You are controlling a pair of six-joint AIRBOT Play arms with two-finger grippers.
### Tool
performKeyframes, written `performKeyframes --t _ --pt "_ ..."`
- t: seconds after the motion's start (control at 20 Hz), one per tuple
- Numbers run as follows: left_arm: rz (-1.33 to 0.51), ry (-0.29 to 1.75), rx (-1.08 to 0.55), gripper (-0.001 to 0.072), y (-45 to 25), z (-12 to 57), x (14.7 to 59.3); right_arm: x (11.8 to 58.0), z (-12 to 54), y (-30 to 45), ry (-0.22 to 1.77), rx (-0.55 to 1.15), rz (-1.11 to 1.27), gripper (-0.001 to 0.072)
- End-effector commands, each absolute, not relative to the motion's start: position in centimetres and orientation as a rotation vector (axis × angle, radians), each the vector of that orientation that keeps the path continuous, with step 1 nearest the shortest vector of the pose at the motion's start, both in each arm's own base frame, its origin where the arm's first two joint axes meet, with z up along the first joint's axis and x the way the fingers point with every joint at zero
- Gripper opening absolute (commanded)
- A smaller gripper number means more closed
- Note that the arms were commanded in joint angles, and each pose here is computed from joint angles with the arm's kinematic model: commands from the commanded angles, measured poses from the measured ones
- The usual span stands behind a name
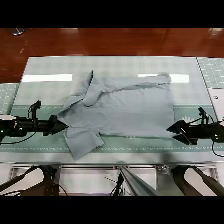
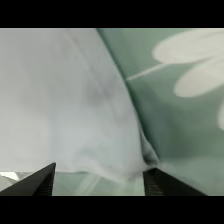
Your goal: Fold the shirts.
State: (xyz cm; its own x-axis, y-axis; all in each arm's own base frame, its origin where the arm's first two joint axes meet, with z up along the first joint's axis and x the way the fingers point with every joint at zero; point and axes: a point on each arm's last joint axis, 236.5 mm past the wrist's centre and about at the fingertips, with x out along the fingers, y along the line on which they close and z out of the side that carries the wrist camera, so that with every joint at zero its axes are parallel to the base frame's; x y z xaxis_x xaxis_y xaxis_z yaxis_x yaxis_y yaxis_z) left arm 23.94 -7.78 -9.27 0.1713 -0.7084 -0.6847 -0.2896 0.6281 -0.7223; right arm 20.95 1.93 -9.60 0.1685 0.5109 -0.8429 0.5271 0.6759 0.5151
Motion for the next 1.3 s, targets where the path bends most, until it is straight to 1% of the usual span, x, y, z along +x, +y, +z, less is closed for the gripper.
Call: performKeyframes --t 0.0,0.05,0.1,0.15,0.2,0.25,0.35,0.4,0.45,0.5,0.55,0.65,0.75,0.8,0.85,0.9,1.0,1.1,1.15,1.25 --pt "-0.361 1.411 -0.906 0.0021 -7.7 -9.3 24.0 23.4 -9.8 2.5 1.384 0.993 0.018 0.0615" --pt "-0.359 1.41 -0.906 0.0021 -7.7 -9.3 24.1 23.7 -9.8 2.7 1.379 1.007 0.028 0.0591" --pt "-0.359 1.41 -0.905 0.0021 -7.7 -9.3 24.1 24.0 -9.8 2.8 1.378 1.015 0.037 0.05" --pt "-0.359 1.408 -0.907 0.0021 -7.7 -9.3 24.1 24.2 -9.8 2.7 1.372 0.996 0.059 0.0345" --pt "-0.359 1.404 -0.914 0.0021 -7.7 -9.2 24.2 24.3 -9.7 2.9 1.362 0.969 0.1 0.0052" --pt "-0.361 1.393 -0.926 0.0022 -7.9 -9.0 24.5 24.7 -9.3 3.1 1.344 0.956 0.135 0.0028" --pt "-0.391 1.33 -0.95 0.0021 -8.2 -7.8 25.8 25.6 -7.7 3.2 1.332 0.941 0.189 0.0028" --pt "-0.414 1.273 -0.973 0.002 -8.4 -6.1 27.1 26.6 -5.9 3.0 1.315 0.919 0.229 0.0027" --pt "-0.452 1.196 -0.982 0.002 -8.4 -3.6 28.9 28.1 -3.6 2.4 1.276 0.89 0.257 0.0027" --pt "-0.538 1.078 -0.956 0.002 -8.7 0.4 31.1 30.2 -0.4 1.4 1.208 0.852 0.264 0.0027" --pt "-0.609 0.965 -0.913 0.002 -9.0 4.8 33.0 32.7 3.5 0.3 1.108 0.815 0.266 0.0027" --pt "-0.682 0.73 -0.744 0.002 -9.0 14.8 36.4 37.4 14.3 -1.1 0.838 0.715 0.311 0.0027" --pt "-0.687 0.495 -0.583 0.002 -9.0 25.7 37.9 39.6 26.2 -1.3 0.566 0.644 0.352 0.0027" --pt "-0.679 0.377 -0.515 0.0019 -9.0 31.2 37.7 39.2 31.7 -0.8 0.454 0.588 0.372 0.0027" --pt "-0.667 0.295 -0.46 0.0019 -8.9 35.7 36.8 38.3 35.8 -0.3 0.379 0.513 0.378 0.0027" --pt "-0.643 0.251 -0.406 0.002 -9.0 39.2 35.5 36.7 39.5 0.3 0.316 0.436 0.37 0.0027" --pt "-0.525 0.195 -0.251 0.0019 -8.1 44.3 32.1 32.7 45.7 1.8 0.192 0.305 0.334 0.0027" --pt "-0.393 0.12 -0.107 0.0019 -7.0 48.1 28.0 27.9 49.5 4.1 0.087 0.192 0.314 0.0027" --pt "-0.336 0.067 -0.044 0.0019 -6.7 49.9 25.6 25.6 50.4 5.0 0.059 0.147 0.287 0.0027" --pt "-0.244 -0.03 0.044 0.002 -6.4 52.5 21.0 21.8 50.3 5.0 0.054 0.119 0.174 0.0027"
